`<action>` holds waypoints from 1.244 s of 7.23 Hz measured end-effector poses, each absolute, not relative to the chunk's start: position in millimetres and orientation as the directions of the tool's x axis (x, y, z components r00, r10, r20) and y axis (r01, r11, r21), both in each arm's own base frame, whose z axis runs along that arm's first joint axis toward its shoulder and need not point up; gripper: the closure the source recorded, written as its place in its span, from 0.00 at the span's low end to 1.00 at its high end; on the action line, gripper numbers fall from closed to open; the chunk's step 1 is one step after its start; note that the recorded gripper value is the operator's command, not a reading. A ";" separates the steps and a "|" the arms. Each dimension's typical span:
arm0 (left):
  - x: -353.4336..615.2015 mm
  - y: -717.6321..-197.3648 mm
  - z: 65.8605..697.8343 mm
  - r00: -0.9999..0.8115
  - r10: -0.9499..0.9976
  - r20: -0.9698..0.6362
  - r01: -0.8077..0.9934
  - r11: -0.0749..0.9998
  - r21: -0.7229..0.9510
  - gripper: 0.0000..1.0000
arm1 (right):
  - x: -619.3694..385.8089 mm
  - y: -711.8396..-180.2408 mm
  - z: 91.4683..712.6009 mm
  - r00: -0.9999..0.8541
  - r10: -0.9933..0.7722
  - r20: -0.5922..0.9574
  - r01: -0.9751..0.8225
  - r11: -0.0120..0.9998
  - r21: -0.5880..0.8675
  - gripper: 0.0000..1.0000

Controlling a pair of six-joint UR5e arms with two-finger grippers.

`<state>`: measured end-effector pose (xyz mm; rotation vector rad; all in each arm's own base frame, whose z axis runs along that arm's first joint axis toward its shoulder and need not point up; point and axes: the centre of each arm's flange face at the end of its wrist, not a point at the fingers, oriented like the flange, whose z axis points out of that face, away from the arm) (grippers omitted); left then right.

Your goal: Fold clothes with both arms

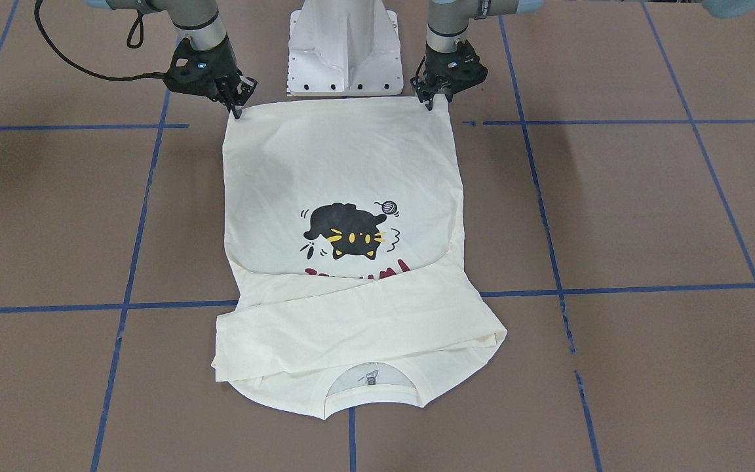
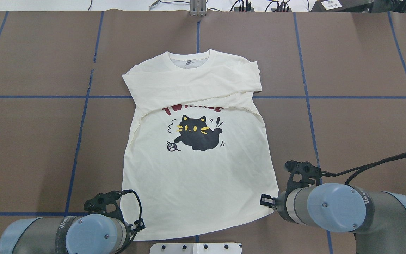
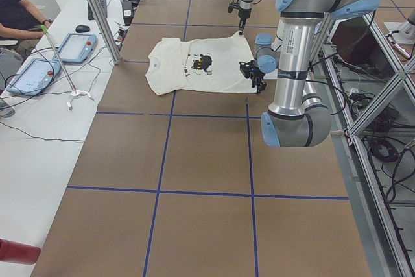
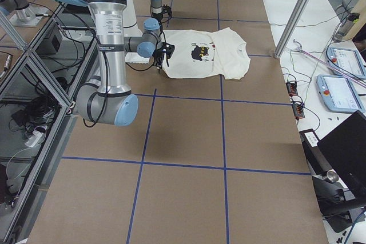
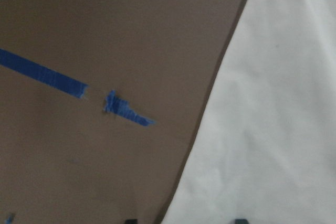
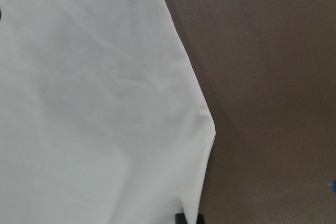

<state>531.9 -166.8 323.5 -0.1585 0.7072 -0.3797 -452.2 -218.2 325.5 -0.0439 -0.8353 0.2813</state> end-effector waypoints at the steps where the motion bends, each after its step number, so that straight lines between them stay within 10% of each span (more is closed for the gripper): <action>1: 532.1 -166.8 323.2 0.694 -0.397 -0.601 0.289 0.918 -0.272 0.78 | -452.1 -218.3 325.5 0.636 0.264 0.725 -0.229 0.962 -0.149 1.00; 4: 530.3 -167.0 316.3 0.683 -0.400 -0.611 0.289 0.917 -0.276 1.00 | -451.9 -218.6 325.5 0.636 0.263 0.725 -0.228 0.962 -0.149 1.00; 9: 497.1 -180.6 285.2 0.644 -0.373 -0.667 0.269 0.928 -0.259 1.00 | -432.1 -229.3 314.0 0.612 0.287 0.737 -0.219 0.957 -0.190 1.00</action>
